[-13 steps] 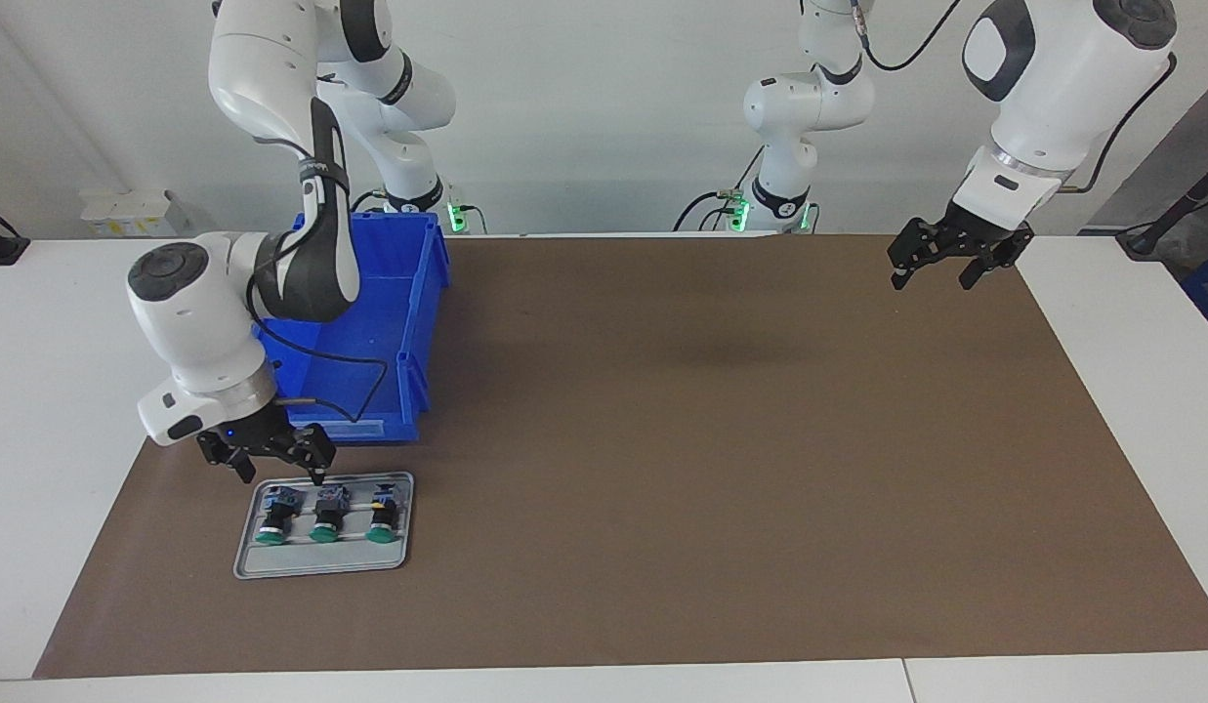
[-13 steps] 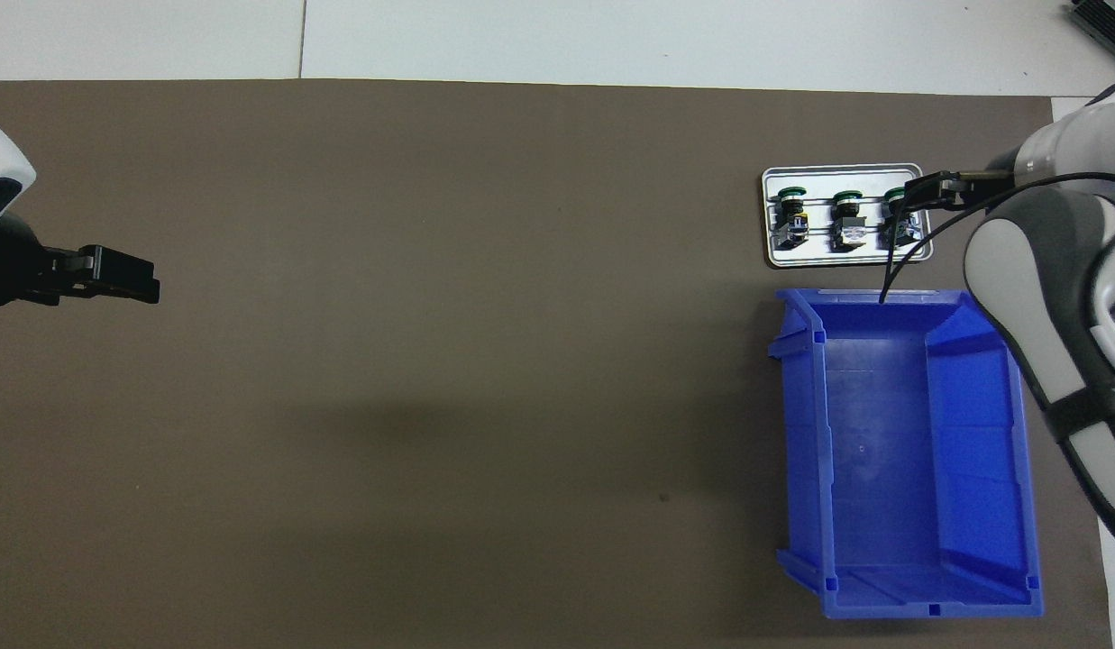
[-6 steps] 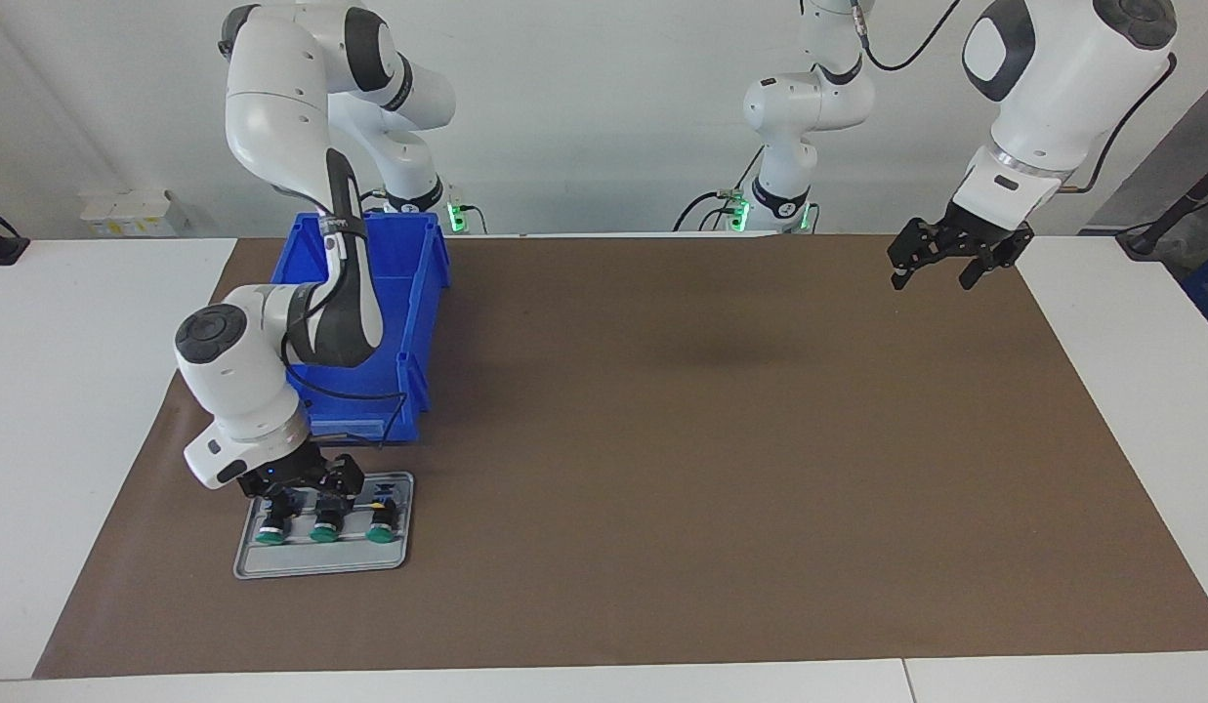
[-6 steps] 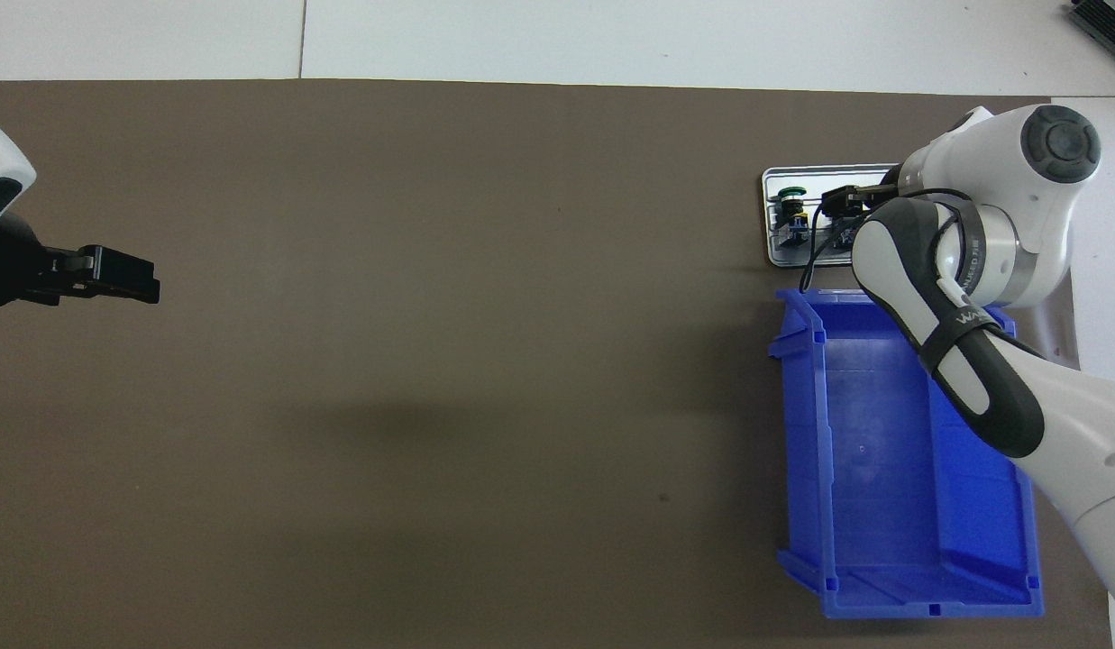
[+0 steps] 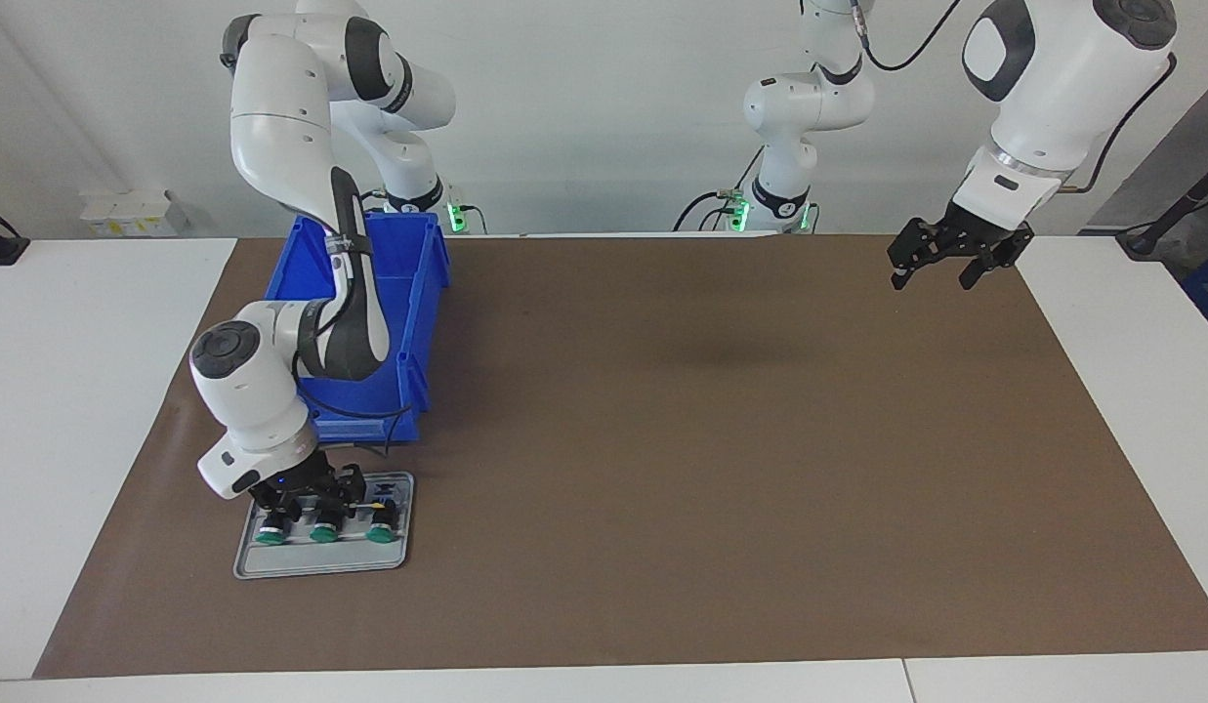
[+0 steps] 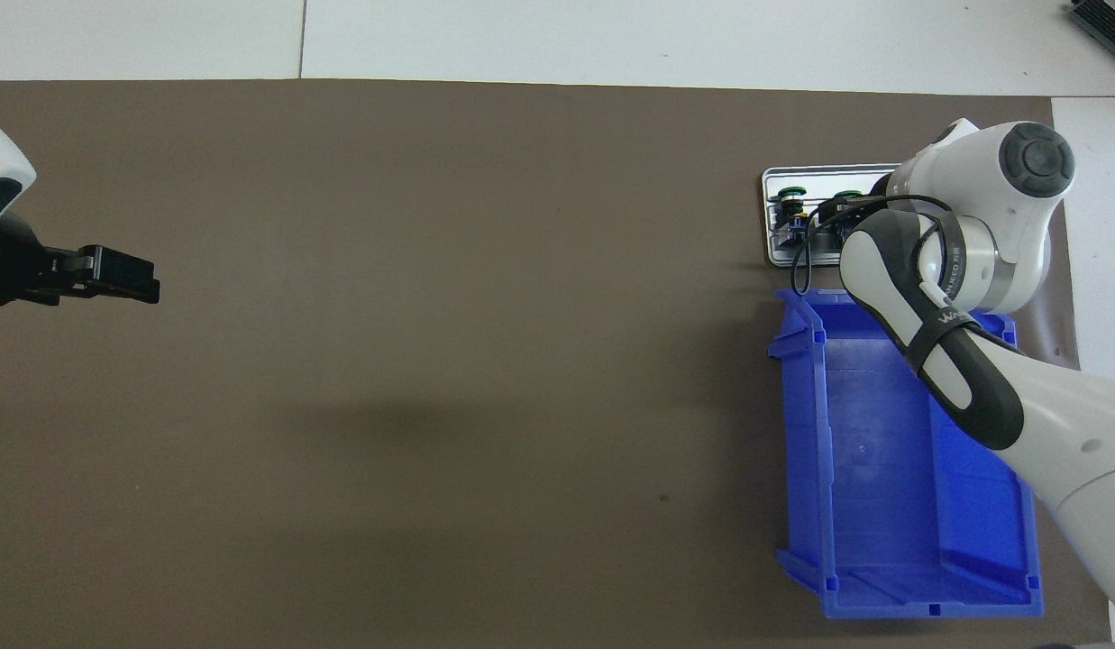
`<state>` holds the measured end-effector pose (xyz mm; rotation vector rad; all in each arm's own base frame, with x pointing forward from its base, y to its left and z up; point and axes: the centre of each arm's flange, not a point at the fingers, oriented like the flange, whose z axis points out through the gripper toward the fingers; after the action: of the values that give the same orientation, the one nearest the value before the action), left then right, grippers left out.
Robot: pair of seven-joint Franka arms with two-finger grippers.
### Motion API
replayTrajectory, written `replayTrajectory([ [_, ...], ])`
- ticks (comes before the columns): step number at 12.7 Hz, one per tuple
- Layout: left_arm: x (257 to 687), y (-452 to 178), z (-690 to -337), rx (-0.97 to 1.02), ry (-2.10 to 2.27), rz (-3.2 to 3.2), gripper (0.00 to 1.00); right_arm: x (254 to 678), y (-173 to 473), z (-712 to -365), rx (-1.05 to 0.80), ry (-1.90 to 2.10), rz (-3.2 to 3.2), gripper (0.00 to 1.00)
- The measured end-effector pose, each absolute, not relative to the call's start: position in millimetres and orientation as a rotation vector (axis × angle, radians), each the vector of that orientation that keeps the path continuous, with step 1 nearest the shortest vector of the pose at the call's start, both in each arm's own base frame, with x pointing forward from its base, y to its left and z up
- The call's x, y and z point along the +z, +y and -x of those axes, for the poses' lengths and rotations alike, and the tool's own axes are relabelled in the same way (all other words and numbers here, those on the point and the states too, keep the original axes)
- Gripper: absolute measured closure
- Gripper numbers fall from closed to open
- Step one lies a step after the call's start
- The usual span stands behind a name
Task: Place and press button with both arms
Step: 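Reach the right gripper to the metal tray and grasp a green-capped button, then carry the button with the right gripper and set it mid-table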
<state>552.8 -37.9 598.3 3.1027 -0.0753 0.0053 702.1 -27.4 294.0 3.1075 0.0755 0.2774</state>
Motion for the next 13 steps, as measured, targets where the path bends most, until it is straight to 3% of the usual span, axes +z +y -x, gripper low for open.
replayTrajectory([
  [2, 598, -38, -553, 0.005, -0.075, -3.103, 0.0, 289, -29, -702, 0.274, 0.08, -3.111, 0.56],
  [6, 598, -38, -553, 0.005, -0.075, -3.103, 0.0, 317, -28, -714, 0.284, 0.016, -3.123, 0.57],
  [9, 598, -38, -553, 0.005, -0.075, -3.103, 0.0, 386, -22, -726, 0.237, -0.141, -3.137, 0.57],
  [13, 598, -38, -553, 0.005, -0.075, -3.103, 0.0, 470, 22, -715, 0.184, -0.512, -3.106, 0.57],
])
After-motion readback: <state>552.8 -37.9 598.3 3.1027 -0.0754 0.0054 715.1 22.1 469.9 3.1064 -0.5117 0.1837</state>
